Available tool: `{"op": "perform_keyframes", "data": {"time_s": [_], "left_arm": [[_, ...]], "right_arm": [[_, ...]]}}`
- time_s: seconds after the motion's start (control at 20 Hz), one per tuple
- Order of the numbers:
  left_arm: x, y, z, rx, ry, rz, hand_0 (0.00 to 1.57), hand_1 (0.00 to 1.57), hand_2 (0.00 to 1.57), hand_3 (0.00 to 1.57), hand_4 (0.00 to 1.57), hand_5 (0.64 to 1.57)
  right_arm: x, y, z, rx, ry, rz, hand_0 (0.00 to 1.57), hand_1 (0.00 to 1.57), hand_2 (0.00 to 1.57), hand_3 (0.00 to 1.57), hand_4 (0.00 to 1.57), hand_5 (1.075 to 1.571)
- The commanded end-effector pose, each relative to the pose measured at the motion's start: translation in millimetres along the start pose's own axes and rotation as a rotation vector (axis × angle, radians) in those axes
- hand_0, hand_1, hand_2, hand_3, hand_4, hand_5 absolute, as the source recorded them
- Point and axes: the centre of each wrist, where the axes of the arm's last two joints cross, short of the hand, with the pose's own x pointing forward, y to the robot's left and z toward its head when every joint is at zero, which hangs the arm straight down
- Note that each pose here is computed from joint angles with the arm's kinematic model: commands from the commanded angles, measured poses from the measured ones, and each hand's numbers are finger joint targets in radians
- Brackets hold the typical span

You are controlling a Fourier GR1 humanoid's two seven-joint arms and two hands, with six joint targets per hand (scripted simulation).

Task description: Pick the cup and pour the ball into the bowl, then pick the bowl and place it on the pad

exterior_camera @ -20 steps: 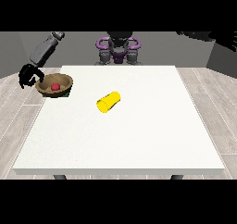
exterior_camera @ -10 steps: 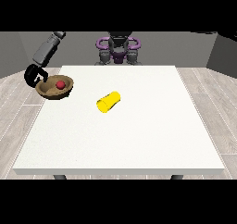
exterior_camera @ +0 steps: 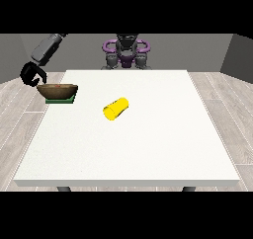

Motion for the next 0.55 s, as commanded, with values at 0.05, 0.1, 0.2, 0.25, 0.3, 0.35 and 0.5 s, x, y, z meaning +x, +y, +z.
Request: {"op": "perform_keyframes", "data": {"time_s": [0.05, 0.1, 0.2, 0.25, 0.3, 0.35, 0.5], "left_arm": [[10, 10, -4, -0.018, -0.072, 0.021, 0.0, 0.0, 0.0, 0.0, 0.65, 1.546], [2, 3, -3, -0.037, -0.03, 0.033, 0.0, 0.0, 0.0, 0.0, 0.69, 1.546], [8, -34, -7, -0.102, -0.007, 0.096, 0.0, 0.0, 0.0, 0.0, 0.87, 1.557], [-10, -49, -4, -0.138, 0.091, 0.122, 0.0, 0.0, 0.0, 0.0, 0.98, 1.57], [-8, -56, -10, -0.123, 0.093, 0.121, 0.0, 0.0, 0.0, 0.0, 0.98, 1.57], [-29, -60, -3, -0.108, 0.162, 0.109, 0.0, 0.0, 0.0, 0.0, 0.98, 1.57], [-68, -48, 16, -0.063, 0.315, 0.093, 0.0, 0.0, 0.0, 0.0, 0.98, 1.57]], "right_arm": [[26, -11, -3.4, -0.04, -0.036, -0.018, 0.0, 0.0, 0.0, 0.0, 0.0, 1.503], [25, -11, -3.5, -0.067, 0.011, -0.002, 0.0, 0.0, 0.0, 0.0, 0.0, 1.497], [19, -29, 2.9, -0.071, 0.069, 0.004, 0.0, 0.0, 0.0, 0.0, 0.0, 1.484], [6, -24, 4.6, -0.067, 0.119, 0.046, 0.0, 0.0, 0.0, 0.0, 0.0, 1.471], [28, -22, -1.4, -0.06, 0.112, 0.043, 0.0, 0.0, 0.0, 0.0, 0.0, 1.477], [50, -27, -3.0, -0.027, 0.081, 0.054, 0.0, 0.0, 0.0, 0.0, 0.0, 1.416], [42, 30, -16.4, 0.125, -0.004, 0.013, 0.0, 0.0, 0.0, 0.0, 0.7, 1.219]]}}
